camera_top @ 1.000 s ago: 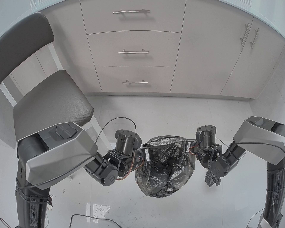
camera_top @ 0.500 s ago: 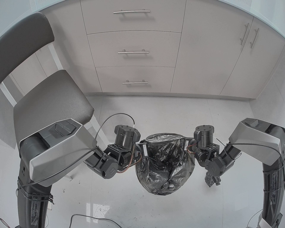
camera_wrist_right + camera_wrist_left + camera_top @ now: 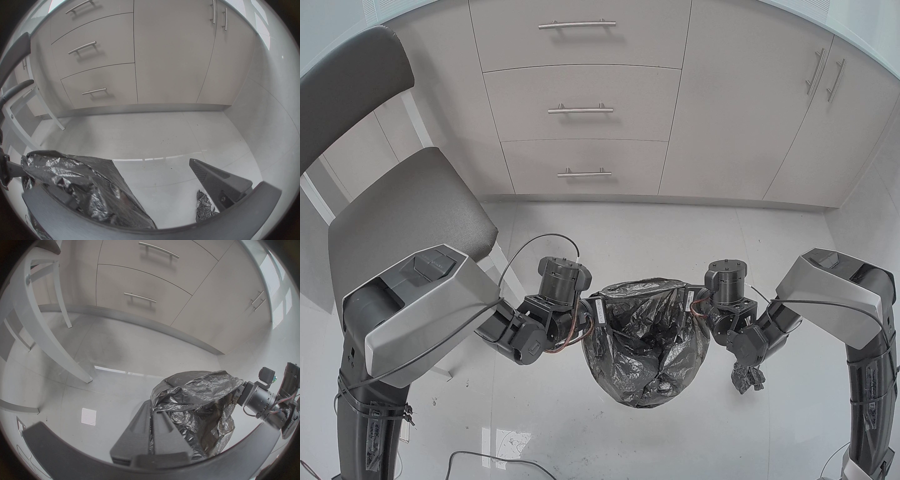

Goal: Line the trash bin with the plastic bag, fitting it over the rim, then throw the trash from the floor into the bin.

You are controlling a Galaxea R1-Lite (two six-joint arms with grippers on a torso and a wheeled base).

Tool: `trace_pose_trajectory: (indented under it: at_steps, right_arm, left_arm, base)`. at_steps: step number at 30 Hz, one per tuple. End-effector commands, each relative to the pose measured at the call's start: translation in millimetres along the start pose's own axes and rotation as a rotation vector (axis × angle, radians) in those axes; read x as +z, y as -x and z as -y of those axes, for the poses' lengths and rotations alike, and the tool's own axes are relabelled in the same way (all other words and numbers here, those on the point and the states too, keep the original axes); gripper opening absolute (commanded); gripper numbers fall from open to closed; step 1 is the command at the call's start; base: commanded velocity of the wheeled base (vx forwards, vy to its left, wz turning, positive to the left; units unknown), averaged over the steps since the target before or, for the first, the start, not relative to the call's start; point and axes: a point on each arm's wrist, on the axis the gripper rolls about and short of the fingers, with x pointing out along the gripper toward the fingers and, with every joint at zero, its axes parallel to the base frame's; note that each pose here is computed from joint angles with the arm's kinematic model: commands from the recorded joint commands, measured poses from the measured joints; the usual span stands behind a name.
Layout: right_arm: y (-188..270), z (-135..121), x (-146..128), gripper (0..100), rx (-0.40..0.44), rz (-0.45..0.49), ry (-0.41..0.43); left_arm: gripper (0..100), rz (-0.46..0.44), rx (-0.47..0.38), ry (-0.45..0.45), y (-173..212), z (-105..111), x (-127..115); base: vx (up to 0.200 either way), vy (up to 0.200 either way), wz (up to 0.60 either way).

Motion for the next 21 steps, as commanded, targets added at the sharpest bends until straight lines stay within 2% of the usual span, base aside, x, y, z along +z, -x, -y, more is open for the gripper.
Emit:
trace_pose_trajectory:
  at_steps: [1, 10, 21]
  right_arm:
    - [-7, -2, -4, 100, -0.002, -0.001, 0.005]
    - [-11, -3, -7, 100, -0.004, -0.001, 0.003]
    - [-9, -3, -4, 100, -0.003, 0.005, 0.001]
  left_arm:
    - [0, 0.014, 0.0, 0.006, -2, -1, 6]
    - [0, 0.027, 0.011, 0.016, -7, -8, 11]
    - [0, 0.022, 0.014, 0.015, -2, -5, 16]
  base:
    - [0.0, 0.0, 0.0]
    - [0.0, 0.0, 0.0]
    - [0.0, 0.0, 0.0]
